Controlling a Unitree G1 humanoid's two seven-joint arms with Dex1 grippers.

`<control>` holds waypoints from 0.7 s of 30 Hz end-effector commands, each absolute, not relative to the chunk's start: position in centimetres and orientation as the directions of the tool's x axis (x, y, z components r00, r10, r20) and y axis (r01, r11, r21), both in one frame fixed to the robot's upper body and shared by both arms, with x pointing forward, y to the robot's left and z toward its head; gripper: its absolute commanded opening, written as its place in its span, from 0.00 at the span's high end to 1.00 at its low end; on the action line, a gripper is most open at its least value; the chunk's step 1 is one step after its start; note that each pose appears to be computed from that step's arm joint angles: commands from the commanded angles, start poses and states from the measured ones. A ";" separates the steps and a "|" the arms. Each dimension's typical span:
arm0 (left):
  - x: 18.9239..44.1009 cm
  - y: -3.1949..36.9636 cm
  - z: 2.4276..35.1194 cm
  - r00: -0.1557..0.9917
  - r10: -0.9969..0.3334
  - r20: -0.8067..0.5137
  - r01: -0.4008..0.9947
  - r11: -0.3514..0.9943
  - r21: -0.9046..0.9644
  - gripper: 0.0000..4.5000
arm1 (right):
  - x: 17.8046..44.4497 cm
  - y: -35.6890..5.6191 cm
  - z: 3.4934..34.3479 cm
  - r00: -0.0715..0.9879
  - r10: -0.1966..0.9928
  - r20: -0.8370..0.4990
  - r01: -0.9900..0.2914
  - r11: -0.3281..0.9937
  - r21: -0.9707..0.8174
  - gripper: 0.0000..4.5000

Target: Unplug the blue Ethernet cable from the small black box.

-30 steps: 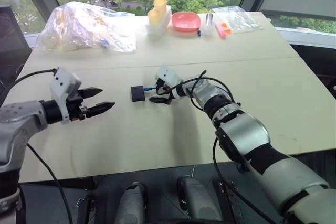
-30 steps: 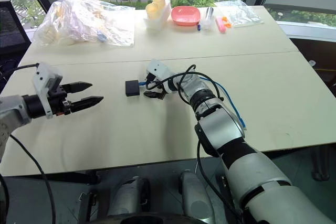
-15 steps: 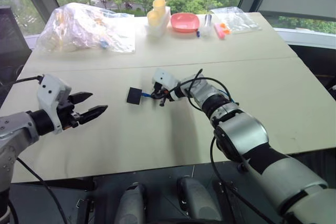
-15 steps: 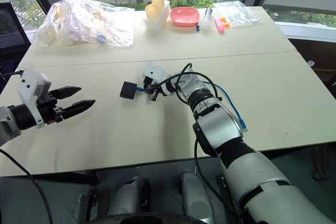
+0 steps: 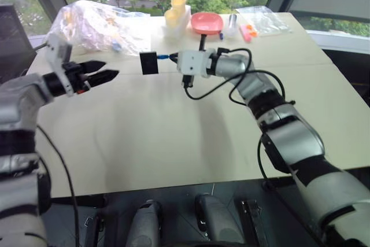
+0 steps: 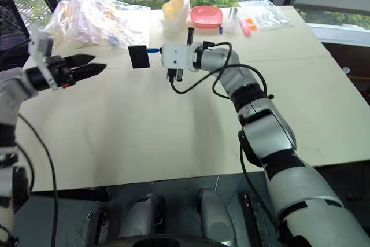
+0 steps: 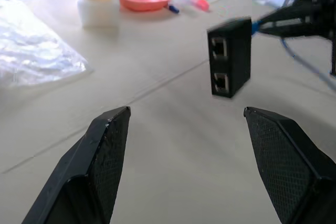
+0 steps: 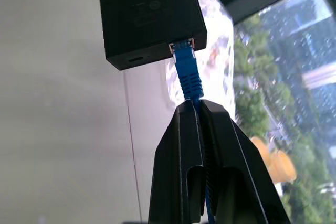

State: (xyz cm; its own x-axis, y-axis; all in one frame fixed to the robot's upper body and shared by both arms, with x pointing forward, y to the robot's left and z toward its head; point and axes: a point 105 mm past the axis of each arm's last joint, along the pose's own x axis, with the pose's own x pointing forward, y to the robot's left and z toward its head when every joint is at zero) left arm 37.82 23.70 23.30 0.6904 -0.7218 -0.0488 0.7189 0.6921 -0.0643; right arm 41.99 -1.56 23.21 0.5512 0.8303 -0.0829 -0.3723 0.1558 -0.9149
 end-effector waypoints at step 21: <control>40.6 17.4 24.2 0.413 -0.911 -0.020 0.904 0.412 -0.110 0.20 | 39.2 -1.6 26.9 0.531 0.843 0.087 -0.271 0.266 -0.925 0.99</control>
